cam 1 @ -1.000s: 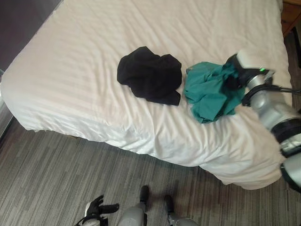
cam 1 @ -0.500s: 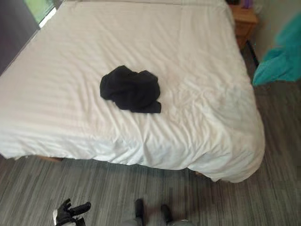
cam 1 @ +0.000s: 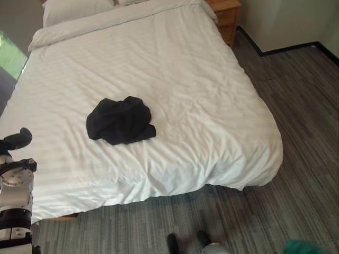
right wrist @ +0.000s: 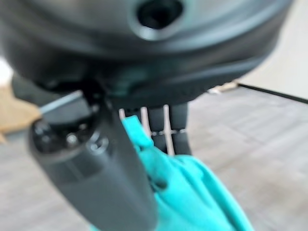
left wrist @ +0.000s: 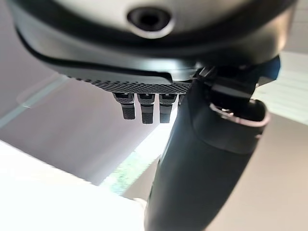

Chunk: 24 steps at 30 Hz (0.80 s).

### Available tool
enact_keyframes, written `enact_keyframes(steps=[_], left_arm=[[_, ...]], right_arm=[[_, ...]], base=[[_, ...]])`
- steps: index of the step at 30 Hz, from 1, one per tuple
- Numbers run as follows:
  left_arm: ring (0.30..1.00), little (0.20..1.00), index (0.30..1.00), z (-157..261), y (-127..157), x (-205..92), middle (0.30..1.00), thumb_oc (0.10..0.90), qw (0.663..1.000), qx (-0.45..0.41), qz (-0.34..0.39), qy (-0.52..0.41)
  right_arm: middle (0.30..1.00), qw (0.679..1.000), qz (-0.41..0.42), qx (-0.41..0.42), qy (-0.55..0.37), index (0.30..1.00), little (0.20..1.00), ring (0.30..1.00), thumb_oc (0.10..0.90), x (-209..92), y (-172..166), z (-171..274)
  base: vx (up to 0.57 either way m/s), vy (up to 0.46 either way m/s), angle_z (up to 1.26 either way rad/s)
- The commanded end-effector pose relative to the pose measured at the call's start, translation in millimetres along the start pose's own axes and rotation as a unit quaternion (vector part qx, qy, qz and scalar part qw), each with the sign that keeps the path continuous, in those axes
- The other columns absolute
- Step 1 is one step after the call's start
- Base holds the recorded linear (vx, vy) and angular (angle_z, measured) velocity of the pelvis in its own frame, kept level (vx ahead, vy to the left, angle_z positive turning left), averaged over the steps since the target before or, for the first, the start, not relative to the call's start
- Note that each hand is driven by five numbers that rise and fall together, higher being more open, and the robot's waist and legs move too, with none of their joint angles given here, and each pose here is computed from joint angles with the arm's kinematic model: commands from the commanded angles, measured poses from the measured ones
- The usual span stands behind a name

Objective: Pick up bed clothes into laundry basket.

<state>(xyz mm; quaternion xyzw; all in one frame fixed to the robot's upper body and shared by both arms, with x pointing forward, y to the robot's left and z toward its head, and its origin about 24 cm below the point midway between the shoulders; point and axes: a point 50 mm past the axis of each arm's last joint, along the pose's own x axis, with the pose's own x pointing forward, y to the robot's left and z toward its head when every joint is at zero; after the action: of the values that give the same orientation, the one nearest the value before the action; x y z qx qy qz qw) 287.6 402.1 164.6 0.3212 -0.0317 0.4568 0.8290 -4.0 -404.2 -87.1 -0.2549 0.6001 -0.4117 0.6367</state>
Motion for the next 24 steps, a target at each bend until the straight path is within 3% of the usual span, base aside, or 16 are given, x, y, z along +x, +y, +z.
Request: enact_keyframes(steps=[1, 4, 8, 10, 14, 19, 21, 22, 23, 24], left_arm=[[0.900, 0.900, 0.900, 77, 42, 40, 0.900, 0.800, 0.987, 0.050, 0.069, -0.136], [0.900, 0.900, 0.900, 94, 30, 44, 0.900, 0.800, 0.985, 0.064, 0.053, -0.150], [0.900, 0.900, 0.900, 100, -12, 37, 0.900, 0.800, 0.985, 0.100, -0.013, -0.141], [0.900, 0.900, 0.900, 104, -19, 36, 0.900, 0.800, 0.984, 0.106, -0.022, -0.143], [0.900, 0.900, 0.900, 89, -46, 30, 0.900, 0.800, 0.976, 0.181, -0.065, -0.100], [0.900, 0.900, 0.900, 70, -59, 23, 0.900, 0.800, 0.966, 0.234, -0.095, -0.063], [0.900, 0.900, 0.900, 35, -79, 3, 0.900, 0.800, 0.948, 0.278, -0.152, -0.014], [0.735, 0.735, 0.735, 23, -84, -5, 0.735, 0.690, 0.943, 0.284, -0.173, 0.004], [0.300, 0.300, 0.300, 8, -91, -15, 0.300, 0.400, 0.936, 0.291, -0.199, 0.023], [0.300, 0.300, 0.300, -6, -100, -29, 0.300, 0.400, 0.927, 0.295, -0.230, 0.037]], right_arm=[[0.300, 1.000, 0.005, -0.012, 0.021, 0.300, 0.300, 0.300, 0.400, 2, -7, -13], [0.300, 0.999, 0.025, -0.022, 0.041, 0.300, 0.300, 0.300, 0.400, -3, 6, -25], [0.300, 0.995, 0.067, -0.038, 0.061, 0.300, 0.300, 0.300, 0.400, -12, 28, -39], [0.300, 0.995, 0.070, -0.039, 0.061, 0.300, 0.300, 0.300, 0.400, -13, 30, -39], [0.300, 0.995, 0.076, -0.049, 0.047, 0.300, 0.300, 0.300, 0.400, -14, 36, -29], [0.300, 0.996, 0.074, -0.052, 0.022, 0.300, 0.300, 0.300, 0.400, -13, 36, -12], [0.300, 0.996, 0.076, -0.056, 0.002, 0.300, 0.300, 0.300, 0.400, -13, 39, 1], [0.300, 0.995, 0.076, -0.058, 0.000, 0.300, 0.300, 0.300, 0.400, -13, 38, 3], [0.300, 0.995, 0.076, -0.060, -0.002, 0.300, 0.300, 0.300, 0.400, -12, 37, 5], [0.300, 0.995, 0.075, -0.059, -0.011, 0.300, 0.300, 0.300, 0.400, -12, 37, 11]], base=[[0.00, -0.014, 0.11], [0.00, -0.017, -0.37], [0.01, -0.017, -0.12], [0.00, -0.014, -0.07], [-0.01, -0.011, -0.06], [-0.01, -0.007, -0.08], [-0.06, -0.004, 0.00], [-0.04, 0.010, -0.03], [-0.03, 0.015, -0.03], [-0.02, 0.012, -0.03]])
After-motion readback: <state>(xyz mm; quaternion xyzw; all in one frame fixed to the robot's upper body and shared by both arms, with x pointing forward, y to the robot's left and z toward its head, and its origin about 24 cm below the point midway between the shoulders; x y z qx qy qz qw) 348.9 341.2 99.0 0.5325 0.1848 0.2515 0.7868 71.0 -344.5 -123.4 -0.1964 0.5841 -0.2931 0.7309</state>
